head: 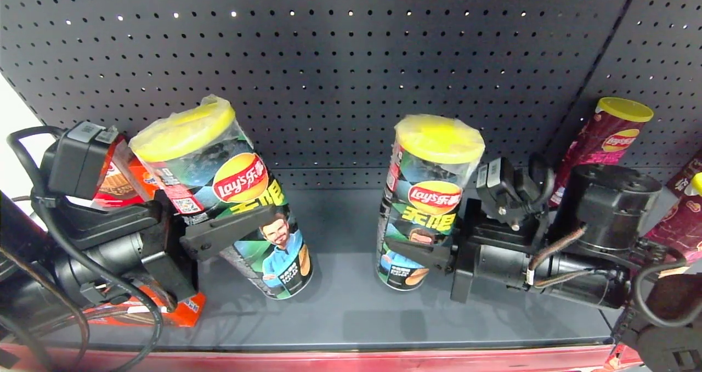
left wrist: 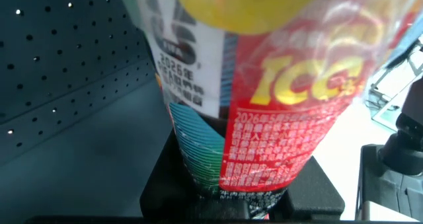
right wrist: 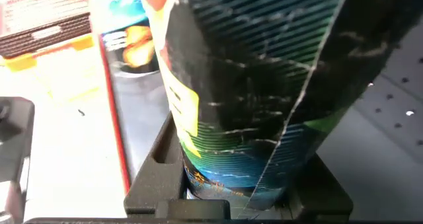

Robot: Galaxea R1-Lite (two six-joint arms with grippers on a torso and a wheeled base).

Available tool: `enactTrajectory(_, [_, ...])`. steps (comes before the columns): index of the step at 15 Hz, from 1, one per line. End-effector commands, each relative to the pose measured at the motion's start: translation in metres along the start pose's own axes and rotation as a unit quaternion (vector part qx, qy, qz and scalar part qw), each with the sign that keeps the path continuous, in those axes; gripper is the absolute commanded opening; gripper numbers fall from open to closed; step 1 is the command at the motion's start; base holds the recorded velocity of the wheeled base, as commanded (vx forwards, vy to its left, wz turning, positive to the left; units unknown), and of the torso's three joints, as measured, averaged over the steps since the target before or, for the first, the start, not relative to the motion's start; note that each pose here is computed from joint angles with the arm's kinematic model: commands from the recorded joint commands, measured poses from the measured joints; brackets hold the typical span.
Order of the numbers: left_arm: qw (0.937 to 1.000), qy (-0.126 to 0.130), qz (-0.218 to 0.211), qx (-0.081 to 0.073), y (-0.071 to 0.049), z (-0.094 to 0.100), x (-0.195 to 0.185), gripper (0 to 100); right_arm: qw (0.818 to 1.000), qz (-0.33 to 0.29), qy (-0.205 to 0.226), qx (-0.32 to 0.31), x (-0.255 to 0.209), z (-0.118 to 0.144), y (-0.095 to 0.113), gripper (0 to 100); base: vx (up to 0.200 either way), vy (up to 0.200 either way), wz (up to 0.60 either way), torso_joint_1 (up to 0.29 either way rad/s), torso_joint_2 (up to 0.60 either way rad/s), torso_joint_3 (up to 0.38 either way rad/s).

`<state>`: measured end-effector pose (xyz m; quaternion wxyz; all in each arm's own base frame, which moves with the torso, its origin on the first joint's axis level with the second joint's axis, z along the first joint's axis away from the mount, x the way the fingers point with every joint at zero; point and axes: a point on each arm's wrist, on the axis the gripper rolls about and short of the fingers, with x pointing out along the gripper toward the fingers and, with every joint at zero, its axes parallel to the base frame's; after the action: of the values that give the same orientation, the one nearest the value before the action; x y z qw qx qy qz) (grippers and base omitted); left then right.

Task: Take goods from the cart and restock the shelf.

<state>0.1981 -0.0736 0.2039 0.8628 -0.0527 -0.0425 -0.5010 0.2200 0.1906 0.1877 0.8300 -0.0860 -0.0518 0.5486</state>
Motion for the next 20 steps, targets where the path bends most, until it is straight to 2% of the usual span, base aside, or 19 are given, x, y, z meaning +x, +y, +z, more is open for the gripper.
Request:
enactTrajectory(1, [1.0000,-0.001,0.000,0.001,0.000,0.001,0.000,0,1.000,0.008,0.012,0.007,-0.006,-0.012,0.011,0,0.000,0.000,0.00,0.000,0.00,0.000])
enactTrajectory(8, [1.0000,-0.001,0.000,0.001,0.001,0.001,0.001,0,0.999,0.014,0.039,0.018,-0.003,-0.045,0.015,0,0.000,0.000,0.00,0.000,0.00,0.000])
enactTrajectory(11, [1.0000,0.000,0.000,0.000,0.001,0.000,0.001,0,0.999,0.017,0.050,0.015,-0.001,-0.052,0.016,0,0.000,0.000,0.00,0.000,0.00,0.000])
enactTrajectory(17, [1.0000,-0.001,0.000,0.000,0.002,0.001,0.002,0,0.999,0.013,0.042,0.011,0.012,-0.058,0.010,0,0.000,0.000,0.00,0.000,0.00,0.000])
enactTrajectory(18, [1.0000,-0.001,0.000,0.000,0.002,0.001,0.002,0,0.999,0.013,0.044,0.011,0.011,-0.059,0.010,100,0.000,0.000,0.00,0.000,0.00,0.000])
enactTrajectory(20, [1.0000,-0.001,0.000,0.001,0.002,0.001,0.002,0,0.999,0.008,0.044,0.005,0.010,-0.058,0.010,100,0.000,0.000,0.00,0.000,0.00,0.000])
